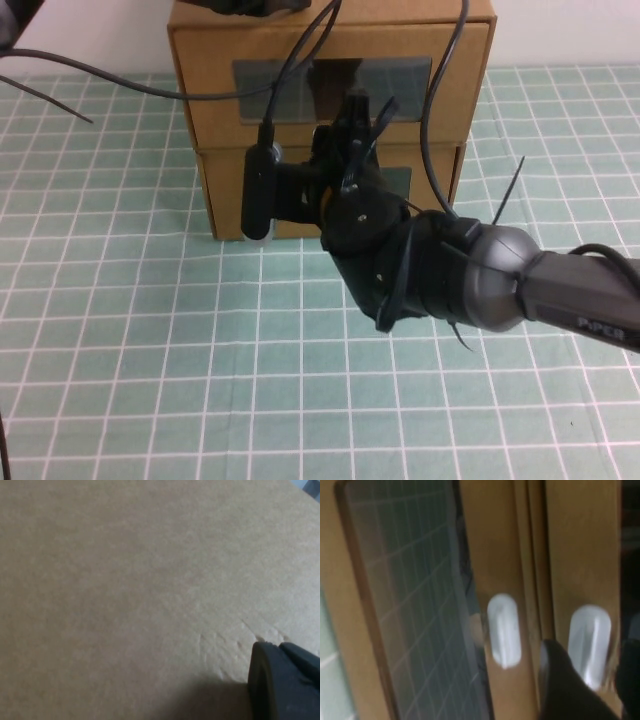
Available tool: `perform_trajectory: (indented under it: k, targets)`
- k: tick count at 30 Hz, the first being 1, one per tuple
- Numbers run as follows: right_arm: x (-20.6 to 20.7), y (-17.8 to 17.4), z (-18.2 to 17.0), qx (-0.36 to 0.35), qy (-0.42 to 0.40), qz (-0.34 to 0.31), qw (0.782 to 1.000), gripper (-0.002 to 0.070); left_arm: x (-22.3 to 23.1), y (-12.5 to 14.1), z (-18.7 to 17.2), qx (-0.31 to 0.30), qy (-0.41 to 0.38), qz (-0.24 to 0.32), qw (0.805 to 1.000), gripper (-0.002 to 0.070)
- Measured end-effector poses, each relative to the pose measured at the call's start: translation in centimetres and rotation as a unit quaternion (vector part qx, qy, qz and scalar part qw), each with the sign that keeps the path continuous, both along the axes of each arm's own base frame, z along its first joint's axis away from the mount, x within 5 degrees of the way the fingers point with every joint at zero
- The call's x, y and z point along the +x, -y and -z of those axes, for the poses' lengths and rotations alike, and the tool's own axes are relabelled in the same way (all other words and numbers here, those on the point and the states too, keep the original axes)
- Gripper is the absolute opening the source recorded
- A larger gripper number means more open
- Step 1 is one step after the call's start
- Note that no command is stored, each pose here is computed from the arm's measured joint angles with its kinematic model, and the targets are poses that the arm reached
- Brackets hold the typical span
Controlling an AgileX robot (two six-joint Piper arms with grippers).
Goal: Open the shoe box
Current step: 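Pull the top drawer of the cardboard box fully open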
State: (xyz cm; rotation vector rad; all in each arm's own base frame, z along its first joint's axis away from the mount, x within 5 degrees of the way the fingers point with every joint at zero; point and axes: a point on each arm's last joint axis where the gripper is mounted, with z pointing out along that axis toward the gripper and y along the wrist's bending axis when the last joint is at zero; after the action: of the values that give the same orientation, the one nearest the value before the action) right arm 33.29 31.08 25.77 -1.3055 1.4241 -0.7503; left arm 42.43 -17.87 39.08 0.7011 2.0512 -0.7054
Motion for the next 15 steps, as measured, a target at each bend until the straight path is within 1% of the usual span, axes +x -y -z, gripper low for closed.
perform_trajectory:
  k: [8, 10, 11, 13, 15]
  targets:
    - [2.6, 0.0, 0.3, 0.014, 0.001, 0.001, 1.000, 0.0234, 0.0, 0.0, 0.0, -0.002, -0.002, 0.001, 1.000, -0.0005]
    - [3.2, 0.2, 0.4, 0.017, -0.001, -0.002, 1.000, 0.0221, 0.0, 0.0, 0.0, -0.003, -0.002, 0.001, 1.000, -0.0005]
    - [3.3, 0.2, 0.3, 0.017, 0.001, -0.001, 1.000, 0.0196, 0.0, 0.0, 0.0, -0.003, -0.002, 0.002, 1.000, -0.0005]
    - [3.4, 0.2, 0.2, 0.019, 0.003, 0.004, 1.000, 0.0109, 0.0, 0.0, 0.0, -0.004, -0.002, 0.001, 1.000, -0.0005]
    - [3.3, 0.3, 0.3, 0.028, -0.007, 0.011, 1.000, 0.0046, 0.0, 0.0, 0.0, -0.004, -0.002, 0.001, 1.000, -0.0005]
